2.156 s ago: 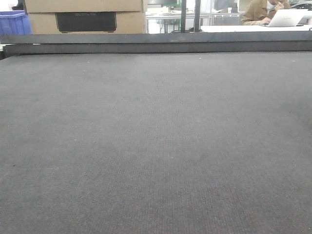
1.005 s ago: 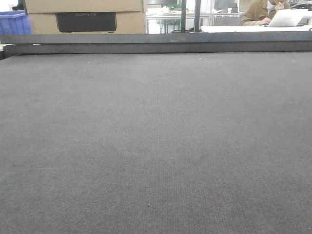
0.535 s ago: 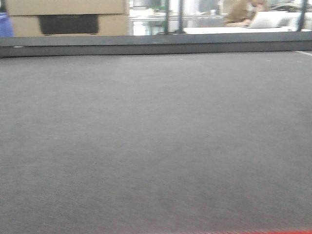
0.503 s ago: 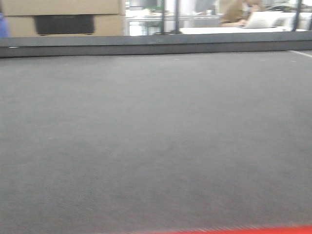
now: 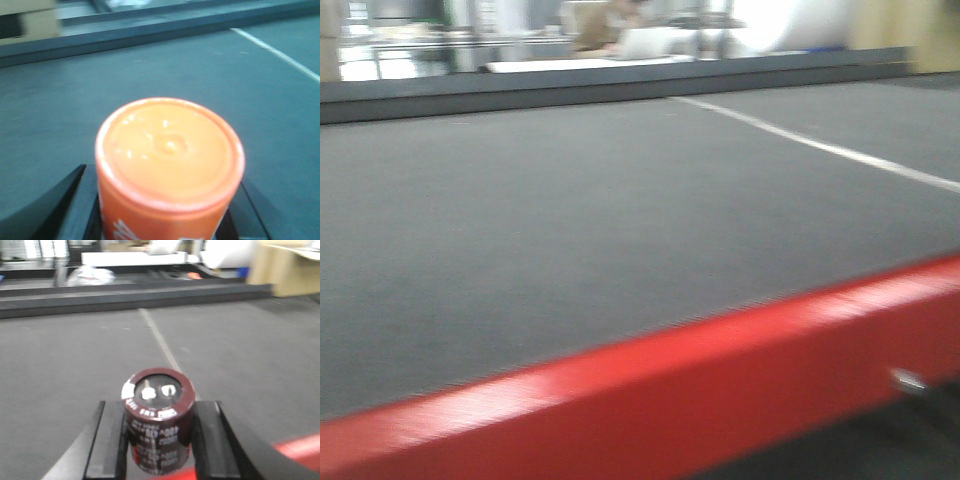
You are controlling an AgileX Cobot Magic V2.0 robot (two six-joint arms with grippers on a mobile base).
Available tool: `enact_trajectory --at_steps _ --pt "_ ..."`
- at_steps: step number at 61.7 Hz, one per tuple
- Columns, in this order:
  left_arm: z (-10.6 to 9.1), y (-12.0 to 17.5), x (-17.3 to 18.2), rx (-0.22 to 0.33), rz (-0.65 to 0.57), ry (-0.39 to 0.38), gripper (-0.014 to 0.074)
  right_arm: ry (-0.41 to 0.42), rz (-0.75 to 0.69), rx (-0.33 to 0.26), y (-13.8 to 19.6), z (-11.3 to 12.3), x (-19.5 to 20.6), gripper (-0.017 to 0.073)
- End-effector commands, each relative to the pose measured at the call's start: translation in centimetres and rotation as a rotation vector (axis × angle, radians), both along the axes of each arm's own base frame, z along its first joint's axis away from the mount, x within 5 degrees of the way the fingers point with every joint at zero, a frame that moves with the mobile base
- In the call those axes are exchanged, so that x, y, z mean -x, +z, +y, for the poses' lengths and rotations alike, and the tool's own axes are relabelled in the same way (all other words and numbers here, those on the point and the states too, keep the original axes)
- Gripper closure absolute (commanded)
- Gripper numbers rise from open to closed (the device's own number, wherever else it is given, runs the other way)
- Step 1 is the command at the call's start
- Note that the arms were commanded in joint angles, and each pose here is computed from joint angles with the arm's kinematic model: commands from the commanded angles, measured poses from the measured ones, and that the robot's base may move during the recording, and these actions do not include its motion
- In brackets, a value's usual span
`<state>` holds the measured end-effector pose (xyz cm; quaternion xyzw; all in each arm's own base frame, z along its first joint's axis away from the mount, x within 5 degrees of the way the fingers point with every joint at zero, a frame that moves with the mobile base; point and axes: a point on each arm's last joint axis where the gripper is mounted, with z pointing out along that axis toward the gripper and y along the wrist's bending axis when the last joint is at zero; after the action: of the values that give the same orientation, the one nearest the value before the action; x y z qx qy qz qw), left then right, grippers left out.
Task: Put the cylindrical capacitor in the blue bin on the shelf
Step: 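Drive the base to the shelf of blue bins holding both objects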
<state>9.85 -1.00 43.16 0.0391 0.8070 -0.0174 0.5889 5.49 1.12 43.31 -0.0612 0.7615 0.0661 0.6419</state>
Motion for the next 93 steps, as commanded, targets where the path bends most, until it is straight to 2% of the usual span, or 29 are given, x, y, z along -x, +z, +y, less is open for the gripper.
enact_trajectory --at_steps 1,93 --pt "-0.07 0.09 0.08 0.009 -0.015 -0.008 0.0704 -0.005 -0.043 0.005 0.41 -0.08 0.17 0.0712" --pt "-0.07 0.09 0.08 0.009 -0.015 -0.008 0.0704 -0.005 -0.043 0.005 0.41 -0.08 0.17 0.0712"
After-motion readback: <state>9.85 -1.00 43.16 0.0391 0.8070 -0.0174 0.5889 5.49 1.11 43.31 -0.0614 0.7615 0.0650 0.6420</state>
